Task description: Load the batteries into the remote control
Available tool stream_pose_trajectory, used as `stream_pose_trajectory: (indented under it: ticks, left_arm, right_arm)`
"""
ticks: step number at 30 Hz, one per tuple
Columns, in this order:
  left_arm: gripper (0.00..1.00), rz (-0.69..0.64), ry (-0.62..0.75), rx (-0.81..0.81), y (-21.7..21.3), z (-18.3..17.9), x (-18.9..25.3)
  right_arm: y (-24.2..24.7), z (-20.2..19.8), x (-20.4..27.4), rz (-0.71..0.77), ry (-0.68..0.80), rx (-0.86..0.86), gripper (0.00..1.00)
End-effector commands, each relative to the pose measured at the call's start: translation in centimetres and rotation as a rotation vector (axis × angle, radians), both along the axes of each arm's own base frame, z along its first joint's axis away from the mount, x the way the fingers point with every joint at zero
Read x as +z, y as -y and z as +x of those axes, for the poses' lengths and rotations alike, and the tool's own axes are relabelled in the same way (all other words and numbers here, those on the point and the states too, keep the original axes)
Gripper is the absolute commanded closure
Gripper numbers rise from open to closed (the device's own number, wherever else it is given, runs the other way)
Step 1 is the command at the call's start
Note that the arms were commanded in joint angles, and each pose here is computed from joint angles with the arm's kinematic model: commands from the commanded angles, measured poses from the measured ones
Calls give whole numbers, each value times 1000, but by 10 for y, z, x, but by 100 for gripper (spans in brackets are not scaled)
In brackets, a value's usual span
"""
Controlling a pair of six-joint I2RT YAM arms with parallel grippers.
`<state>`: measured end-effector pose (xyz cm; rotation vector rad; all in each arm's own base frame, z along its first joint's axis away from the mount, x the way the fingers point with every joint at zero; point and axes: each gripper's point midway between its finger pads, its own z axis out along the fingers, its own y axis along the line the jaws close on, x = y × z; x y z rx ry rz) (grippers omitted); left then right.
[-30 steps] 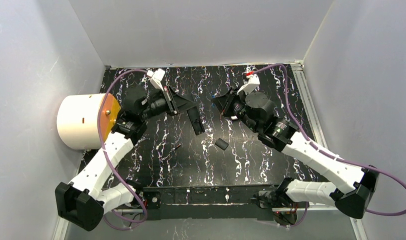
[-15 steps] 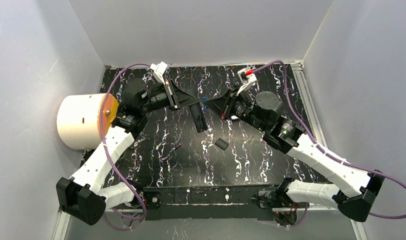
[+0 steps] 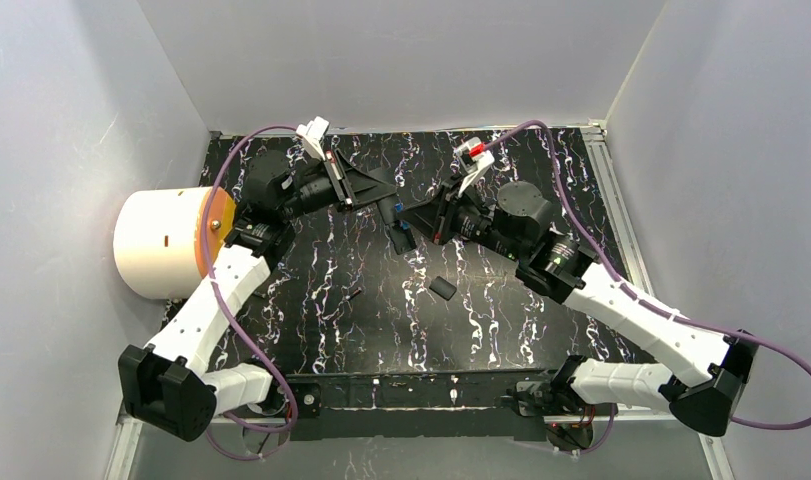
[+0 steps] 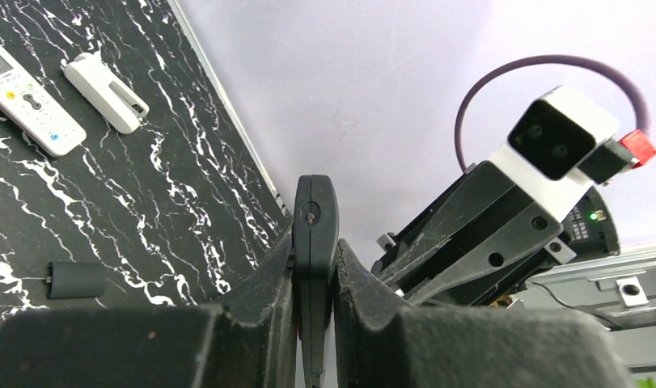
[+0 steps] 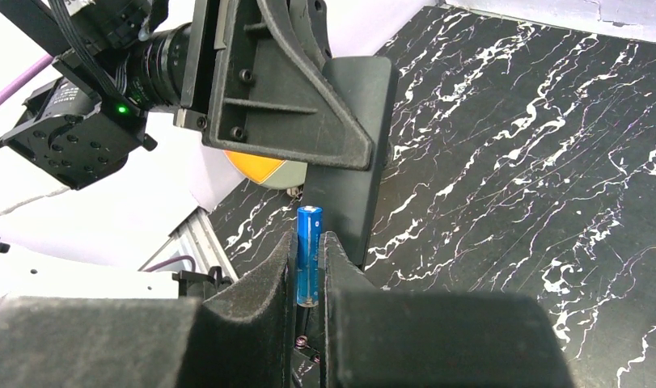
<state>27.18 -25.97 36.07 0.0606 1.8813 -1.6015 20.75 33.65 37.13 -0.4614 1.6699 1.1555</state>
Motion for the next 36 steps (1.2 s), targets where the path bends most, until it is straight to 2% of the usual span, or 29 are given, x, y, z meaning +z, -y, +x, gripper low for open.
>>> stream_pose_trajectory:
  ticks: [1, 15, 36]
  left_arm:
    - [100, -71, 15, -12, 0, -3, 20]
    - [100, -236, -112, 14, 2, 8, 18]
    - [100, -302, -179, 25, 2, 14, 20]
  right_arm:
    - [-4, -2, 32, 56, 88, 9, 91]
    - [-1, 10, 19, -38, 189, -113, 91]
    - [9, -1, 2, -61, 171, -109, 88]
